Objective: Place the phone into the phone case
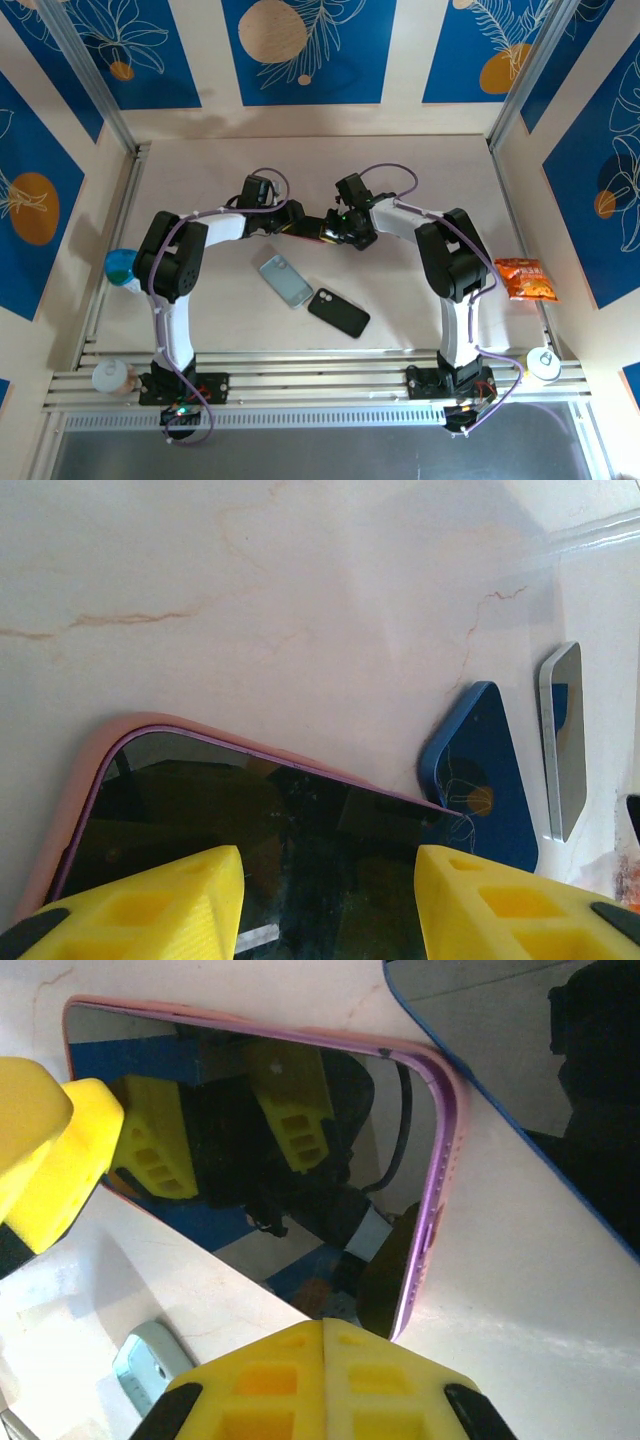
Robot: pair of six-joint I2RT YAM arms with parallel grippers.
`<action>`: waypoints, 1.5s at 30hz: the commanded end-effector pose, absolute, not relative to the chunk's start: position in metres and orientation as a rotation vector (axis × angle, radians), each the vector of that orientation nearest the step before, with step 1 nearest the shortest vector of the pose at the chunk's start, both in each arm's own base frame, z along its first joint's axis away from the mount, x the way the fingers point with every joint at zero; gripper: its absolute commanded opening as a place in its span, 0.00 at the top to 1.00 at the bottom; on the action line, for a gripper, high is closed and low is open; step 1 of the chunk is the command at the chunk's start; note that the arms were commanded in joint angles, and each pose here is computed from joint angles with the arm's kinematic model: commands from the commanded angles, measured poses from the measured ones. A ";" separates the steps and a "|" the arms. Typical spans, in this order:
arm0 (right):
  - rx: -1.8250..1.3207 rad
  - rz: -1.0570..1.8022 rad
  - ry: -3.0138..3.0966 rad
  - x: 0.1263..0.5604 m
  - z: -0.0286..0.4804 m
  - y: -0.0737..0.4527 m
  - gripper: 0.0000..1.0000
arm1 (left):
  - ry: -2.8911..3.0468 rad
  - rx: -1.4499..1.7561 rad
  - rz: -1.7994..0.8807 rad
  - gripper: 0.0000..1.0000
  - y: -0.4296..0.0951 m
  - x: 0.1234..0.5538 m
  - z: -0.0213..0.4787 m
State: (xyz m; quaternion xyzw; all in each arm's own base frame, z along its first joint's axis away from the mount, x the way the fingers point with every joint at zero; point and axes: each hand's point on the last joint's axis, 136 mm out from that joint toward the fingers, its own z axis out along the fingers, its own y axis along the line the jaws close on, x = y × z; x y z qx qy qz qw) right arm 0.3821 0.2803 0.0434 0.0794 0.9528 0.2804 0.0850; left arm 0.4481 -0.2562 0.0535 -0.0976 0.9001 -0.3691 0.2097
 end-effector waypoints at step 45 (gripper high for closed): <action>-0.167 0.277 3.400 0.261 -0.053 0.255 1.00 | 2.642 -0.415 -0.867 0.51 -0.206 0.429 0.009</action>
